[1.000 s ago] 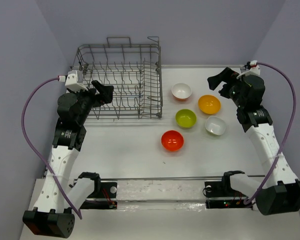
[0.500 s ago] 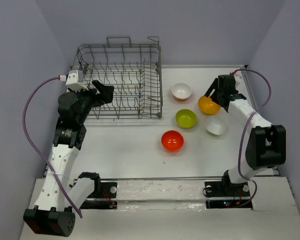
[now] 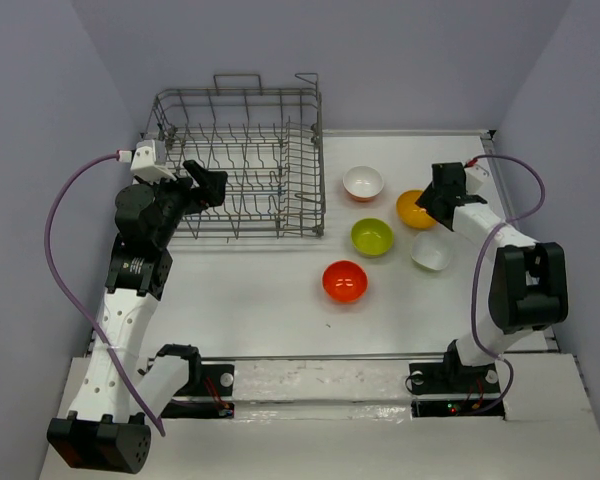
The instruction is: Load the bowls into the dish rack
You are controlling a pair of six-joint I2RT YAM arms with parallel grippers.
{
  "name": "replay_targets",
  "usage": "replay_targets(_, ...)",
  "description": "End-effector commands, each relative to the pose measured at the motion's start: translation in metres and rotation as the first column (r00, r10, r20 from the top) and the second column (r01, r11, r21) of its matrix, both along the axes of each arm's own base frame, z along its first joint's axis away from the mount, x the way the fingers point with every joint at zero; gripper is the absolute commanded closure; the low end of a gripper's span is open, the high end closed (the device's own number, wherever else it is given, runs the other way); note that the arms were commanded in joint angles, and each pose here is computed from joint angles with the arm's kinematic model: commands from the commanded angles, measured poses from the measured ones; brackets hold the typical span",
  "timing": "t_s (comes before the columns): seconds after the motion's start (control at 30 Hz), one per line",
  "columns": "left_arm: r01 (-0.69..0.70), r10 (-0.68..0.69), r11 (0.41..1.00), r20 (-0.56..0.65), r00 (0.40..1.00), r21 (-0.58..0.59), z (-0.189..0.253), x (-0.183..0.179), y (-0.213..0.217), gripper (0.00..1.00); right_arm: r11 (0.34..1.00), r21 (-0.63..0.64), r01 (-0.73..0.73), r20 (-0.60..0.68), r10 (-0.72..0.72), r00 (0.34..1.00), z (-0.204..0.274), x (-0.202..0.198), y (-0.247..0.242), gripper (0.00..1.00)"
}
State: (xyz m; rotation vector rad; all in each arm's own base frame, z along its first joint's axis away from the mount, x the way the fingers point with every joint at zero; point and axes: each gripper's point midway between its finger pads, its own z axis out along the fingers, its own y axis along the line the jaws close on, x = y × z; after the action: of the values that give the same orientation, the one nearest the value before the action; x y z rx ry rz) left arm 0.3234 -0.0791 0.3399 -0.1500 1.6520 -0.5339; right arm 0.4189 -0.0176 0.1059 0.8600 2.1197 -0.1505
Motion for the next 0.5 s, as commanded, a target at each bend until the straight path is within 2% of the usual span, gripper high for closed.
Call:
replay_targets(0.0,0.009,-0.008,1.000,0.054,0.998,-0.006,0.015,-0.002,0.000,0.01,0.996,-0.013,0.085,-0.005,-0.085,0.996,-0.013,-0.010,-0.015,0.25)
replay_targets(0.23,0.010,-0.010,1.000,0.046,0.999,-0.008,0.012,0.000,0.000,0.01,0.996,0.012,0.091,-0.010,-0.091,0.996,-0.025,-0.011,-0.018,0.26)
replay_targets(0.47,0.007,-0.007,1.000,0.040,0.999,-0.007,0.010,0.001,0.000,0.01,0.996,0.052,0.075,0.006,-0.076,0.997,-0.033,0.000,-0.014,0.36)
